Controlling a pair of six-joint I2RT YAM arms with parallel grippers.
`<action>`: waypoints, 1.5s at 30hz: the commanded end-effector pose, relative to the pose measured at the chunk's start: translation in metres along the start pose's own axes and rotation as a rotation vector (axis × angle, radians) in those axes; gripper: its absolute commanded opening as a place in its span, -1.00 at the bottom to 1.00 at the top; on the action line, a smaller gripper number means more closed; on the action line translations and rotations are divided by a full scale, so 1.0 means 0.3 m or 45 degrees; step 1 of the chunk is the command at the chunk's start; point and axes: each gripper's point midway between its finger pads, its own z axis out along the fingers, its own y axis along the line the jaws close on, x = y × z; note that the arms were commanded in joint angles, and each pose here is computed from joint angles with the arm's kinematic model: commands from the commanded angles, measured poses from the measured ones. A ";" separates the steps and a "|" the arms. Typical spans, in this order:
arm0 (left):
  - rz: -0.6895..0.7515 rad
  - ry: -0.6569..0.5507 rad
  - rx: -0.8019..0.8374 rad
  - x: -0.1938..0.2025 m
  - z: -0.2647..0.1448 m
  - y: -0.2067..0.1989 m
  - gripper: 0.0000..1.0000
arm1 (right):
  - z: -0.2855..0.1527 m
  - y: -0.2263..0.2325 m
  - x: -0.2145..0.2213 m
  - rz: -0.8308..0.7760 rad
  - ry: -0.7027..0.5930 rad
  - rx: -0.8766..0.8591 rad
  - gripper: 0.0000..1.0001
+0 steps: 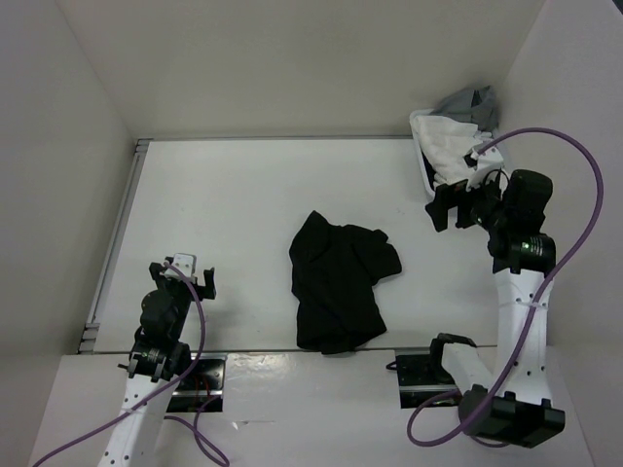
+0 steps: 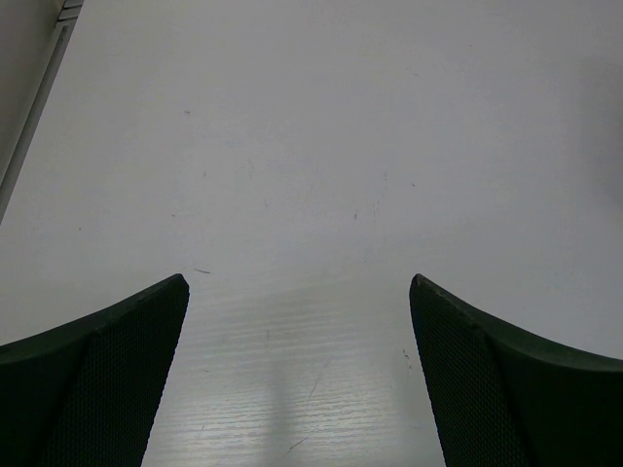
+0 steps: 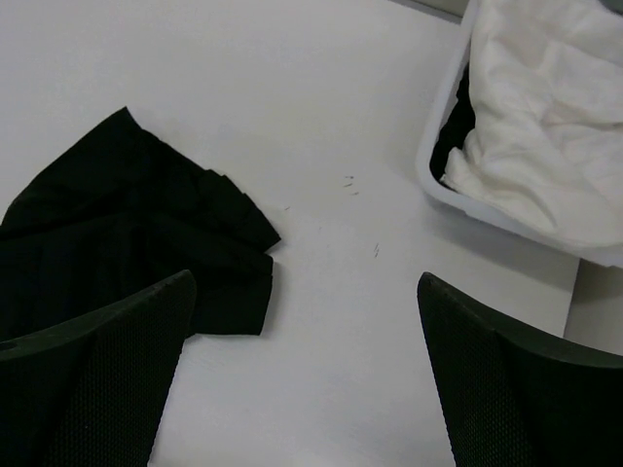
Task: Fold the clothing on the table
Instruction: Move the skirt to the center of the board, then flatten the skirt out
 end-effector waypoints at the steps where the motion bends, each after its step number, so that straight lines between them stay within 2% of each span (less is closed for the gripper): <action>1: -0.033 -0.142 -0.022 -0.046 0.000 0.006 1.00 | -0.019 0.038 0.067 0.069 0.028 -0.100 0.97; 11: -0.034 -0.155 -0.011 -0.061 -0.003 0.002 1.00 | -0.073 0.035 0.130 0.162 -0.013 -0.084 0.97; 13: 0.009 -0.210 0.026 -0.118 -0.014 -0.008 1.00 | -0.076 0.046 0.137 0.162 -0.017 -0.095 0.97; 17: 0.000 -0.482 -0.077 -0.388 -0.084 0.058 1.00 | -0.077 0.038 0.138 0.128 -0.024 -0.078 0.97; 18: 0.009 -0.574 -0.105 -0.506 -0.135 0.082 1.00 | -0.078 0.047 0.142 0.136 -0.021 -0.094 0.97; 20: 0.010 -0.513 -0.141 -0.582 -0.135 0.109 1.00 | -0.062 0.052 0.140 0.146 -0.009 -0.127 0.97; 22: -0.023 -0.366 -0.188 -0.721 -0.119 0.148 1.00 | -0.040 0.067 0.140 0.147 0.009 -0.170 0.97; 23: -0.096 -0.220 -0.259 -0.710 -0.108 0.179 1.00 | -0.022 0.062 0.139 0.158 0.026 -0.187 0.97; 24: -0.112 -0.053 -0.290 -0.705 -0.030 0.186 1.00 | -0.013 0.059 0.137 0.158 0.037 -0.189 0.97; 25: -0.171 -0.166 -0.327 -0.943 -0.088 0.227 1.00 | -0.005 0.063 0.124 0.151 0.037 -0.205 0.97; 26: -0.162 -0.001 -0.321 -0.922 -0.087 0.222 1.00 | 0.018 0.038 0.128 0.158 0.070 -0.180 0.97; 27: -0.146 0.149 -0.305 -0.916 -0.002 0.209 1.00 | 0.036 0.051 0.127 0.159 0.091 -0.196 0.97; 29: -0.054 0.325 -0.202 -0.980 0.034 0.186 1.00 | 0.090 0.023 0.152 0.171 0.194 -0.163 0.97; 31: -0.083 0.405 -0.166 -0.948 0.047 0.196 1.00 | 0.126 0.074 0.196 0.172 0.335 -0.228 0.97; 32: -0.102 0.386 -0.099 -0.948 0.039 0.183 1.00 | 0.138 0.089 0.183 0.146 0.378 -0.249 0.97; 33: -0.042 0.478 -0.058 -0.840 0.051 0.168 1.00 | 0.180 0.095 0.245 0.116 0.509 -0.272 0.97; 34: -0.024 0.503 -0.052 -0.791 0.055 0.165 1.00 | 0.175 0.190 0.268 0.053 0.620 -0.380 0.97; 36: -0.024 0.592 -0.042 -0.673 0.040 0.151 1.00 | 0.200 0.260 0.358 -0.054 0.813 -0.460 0.97; 37: -0.012 0.704 -0.027 -0.567 0.034 0.140 1.00 | 0.201 0.300 0.366 -0.097 0.855 -0.495 0.97; 38: -0.020 0.742 0.004 -0.532 0.029 0.124 1.00 | 0.202 0.378 0.384 -0.186 0.896 -0.574 0.97; 41: -0.043 0.792 0.017 -0.474 0.017 0.108 1.00 | 0.211 0.496 0.457 -0.279 1.023 -0.722 0.97; 45: -0.092 0.689 0.058 -0.508 -0.005 0.079 1.00 | 0.225 0.597 0.564 -0.264 1.194 -0.931 0.97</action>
